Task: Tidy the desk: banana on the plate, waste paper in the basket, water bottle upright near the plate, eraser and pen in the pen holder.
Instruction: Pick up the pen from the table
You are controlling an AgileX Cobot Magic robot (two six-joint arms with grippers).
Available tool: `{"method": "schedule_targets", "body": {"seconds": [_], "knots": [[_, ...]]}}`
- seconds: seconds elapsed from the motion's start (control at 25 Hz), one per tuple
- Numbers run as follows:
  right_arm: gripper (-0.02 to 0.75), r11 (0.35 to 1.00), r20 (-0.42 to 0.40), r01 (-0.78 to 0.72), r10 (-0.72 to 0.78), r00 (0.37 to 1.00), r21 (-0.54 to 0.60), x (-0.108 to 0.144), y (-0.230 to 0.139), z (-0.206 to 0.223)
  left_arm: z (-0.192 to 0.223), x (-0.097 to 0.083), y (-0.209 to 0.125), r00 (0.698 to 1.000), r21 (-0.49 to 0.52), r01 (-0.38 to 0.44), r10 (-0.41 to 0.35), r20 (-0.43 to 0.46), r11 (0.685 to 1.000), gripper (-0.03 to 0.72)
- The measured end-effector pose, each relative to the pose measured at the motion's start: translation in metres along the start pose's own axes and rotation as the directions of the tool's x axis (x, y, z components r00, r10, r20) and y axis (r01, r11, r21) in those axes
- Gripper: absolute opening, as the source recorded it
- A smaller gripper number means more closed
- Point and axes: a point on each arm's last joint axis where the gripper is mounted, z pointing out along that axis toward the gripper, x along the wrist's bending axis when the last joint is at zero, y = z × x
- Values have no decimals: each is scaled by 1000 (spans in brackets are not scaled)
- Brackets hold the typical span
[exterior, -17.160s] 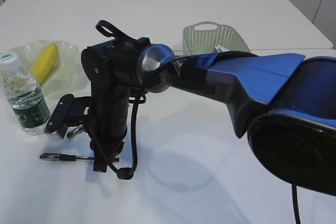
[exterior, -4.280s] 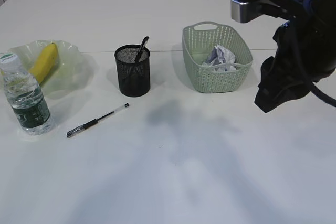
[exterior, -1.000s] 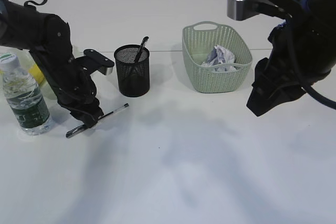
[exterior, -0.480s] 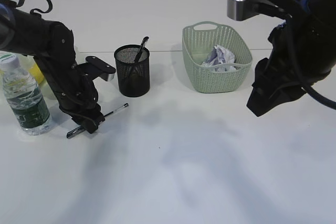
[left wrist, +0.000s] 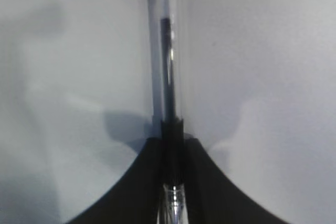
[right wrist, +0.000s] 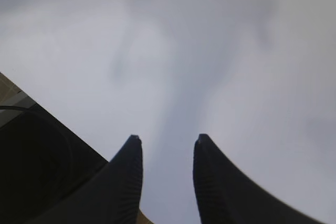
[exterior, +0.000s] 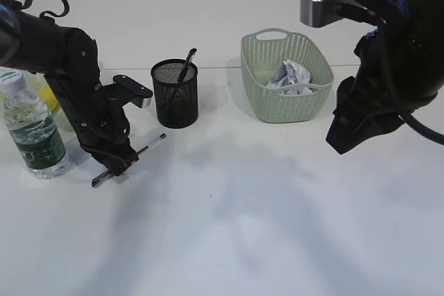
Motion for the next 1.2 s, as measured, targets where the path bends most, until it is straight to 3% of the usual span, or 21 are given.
{"method": "schedule_targets", "body": {"seconds": [0.48, 0.72, 1.04, 1.2], "knots": [[252, 1000, 0, 2, -2, 1000, 0, 0, 0, 0, -9, -4, -6, 999, 66, 4, -7, 39, 998, 46], [252, 1000, 0, 2, -2, 1000, 0, 0, 0, 0, -39, -5, -6, 1000, 34, -14, 13, 14, 999, 46], [252, 1000, -6, 0, 0, 1000, -2, 1, 0, 0, -64, -11, -9, 999, 23, 2, -3, 47, 1000, 44], [252, 1000, -13, 8, -8, 1000, 2, 1, 0, 0, -89, -15, -9, 999, -35, 11, -10, 52, 999, 44]]}}
